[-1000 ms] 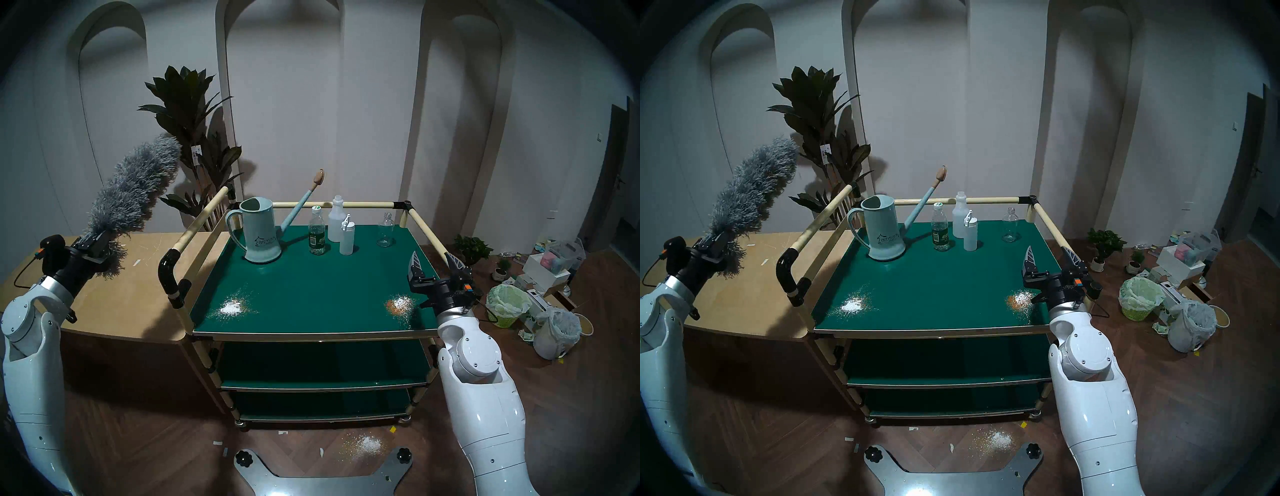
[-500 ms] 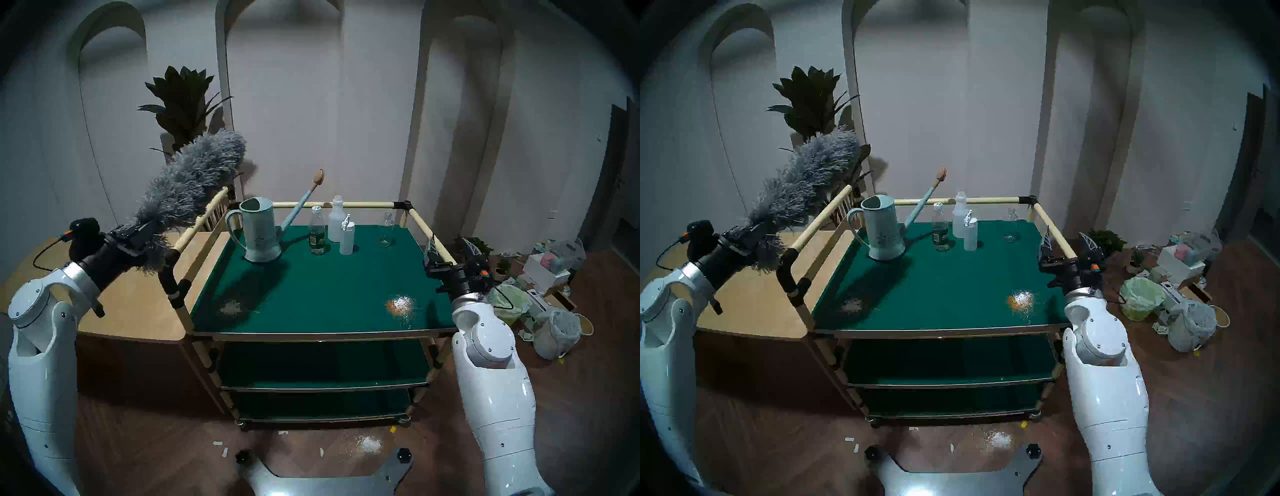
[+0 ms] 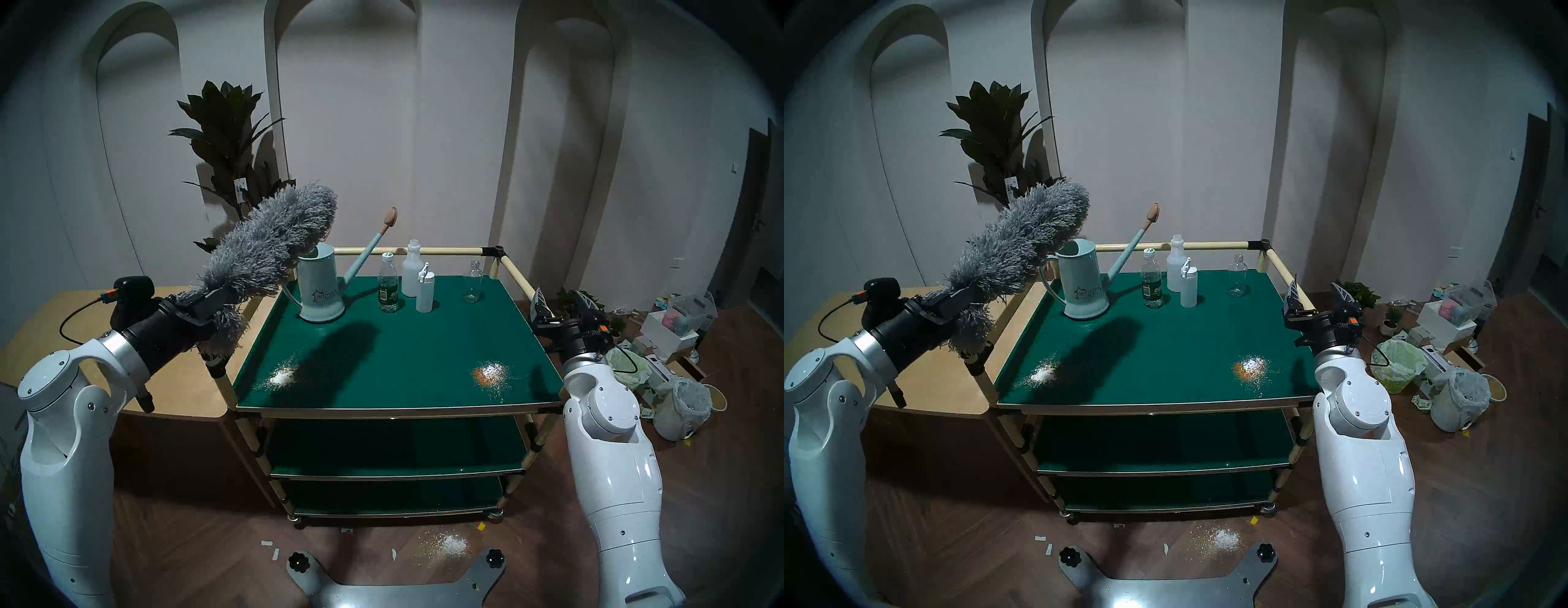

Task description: Dust the shelf with the duster

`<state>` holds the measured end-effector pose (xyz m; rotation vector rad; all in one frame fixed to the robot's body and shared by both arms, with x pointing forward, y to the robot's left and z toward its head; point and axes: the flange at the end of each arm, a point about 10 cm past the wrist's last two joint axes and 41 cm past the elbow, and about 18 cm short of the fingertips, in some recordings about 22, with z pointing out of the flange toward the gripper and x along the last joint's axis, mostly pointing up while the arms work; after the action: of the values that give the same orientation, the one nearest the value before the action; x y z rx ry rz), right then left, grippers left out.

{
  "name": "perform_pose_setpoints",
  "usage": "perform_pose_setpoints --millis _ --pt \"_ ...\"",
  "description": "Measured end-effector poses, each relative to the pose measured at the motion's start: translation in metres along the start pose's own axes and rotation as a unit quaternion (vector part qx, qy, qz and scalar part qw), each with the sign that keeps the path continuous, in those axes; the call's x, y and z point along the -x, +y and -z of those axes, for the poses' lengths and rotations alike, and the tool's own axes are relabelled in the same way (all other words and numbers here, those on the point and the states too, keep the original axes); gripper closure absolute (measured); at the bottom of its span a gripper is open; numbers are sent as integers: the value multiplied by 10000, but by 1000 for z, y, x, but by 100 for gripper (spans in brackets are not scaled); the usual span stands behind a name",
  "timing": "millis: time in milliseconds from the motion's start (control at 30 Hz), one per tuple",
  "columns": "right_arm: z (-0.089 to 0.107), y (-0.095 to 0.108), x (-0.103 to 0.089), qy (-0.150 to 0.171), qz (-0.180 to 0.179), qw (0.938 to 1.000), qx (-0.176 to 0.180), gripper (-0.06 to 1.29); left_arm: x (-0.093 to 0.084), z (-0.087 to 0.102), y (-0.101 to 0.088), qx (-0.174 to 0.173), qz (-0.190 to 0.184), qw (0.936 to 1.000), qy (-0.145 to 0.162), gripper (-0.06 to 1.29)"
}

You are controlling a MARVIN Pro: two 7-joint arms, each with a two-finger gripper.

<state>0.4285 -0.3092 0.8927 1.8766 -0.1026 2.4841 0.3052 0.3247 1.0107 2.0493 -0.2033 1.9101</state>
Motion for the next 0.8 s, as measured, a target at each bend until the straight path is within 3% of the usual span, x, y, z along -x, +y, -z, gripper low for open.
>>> perform_pose_setpoints --millis 333,600,800 --pt "-9 8 -2 -57 -111 9999 13 -2 27 6 22 -549 532 9947 -682 124" --pt "-17 11 -9 -45 -252 9997 -53 -2 51 7 37 -1185 893 9823 -1139 124" --pt "-21 6 -15 -19 -349 9992 -197 -2 69 0 49 -1725 818 9720 -1371 124"
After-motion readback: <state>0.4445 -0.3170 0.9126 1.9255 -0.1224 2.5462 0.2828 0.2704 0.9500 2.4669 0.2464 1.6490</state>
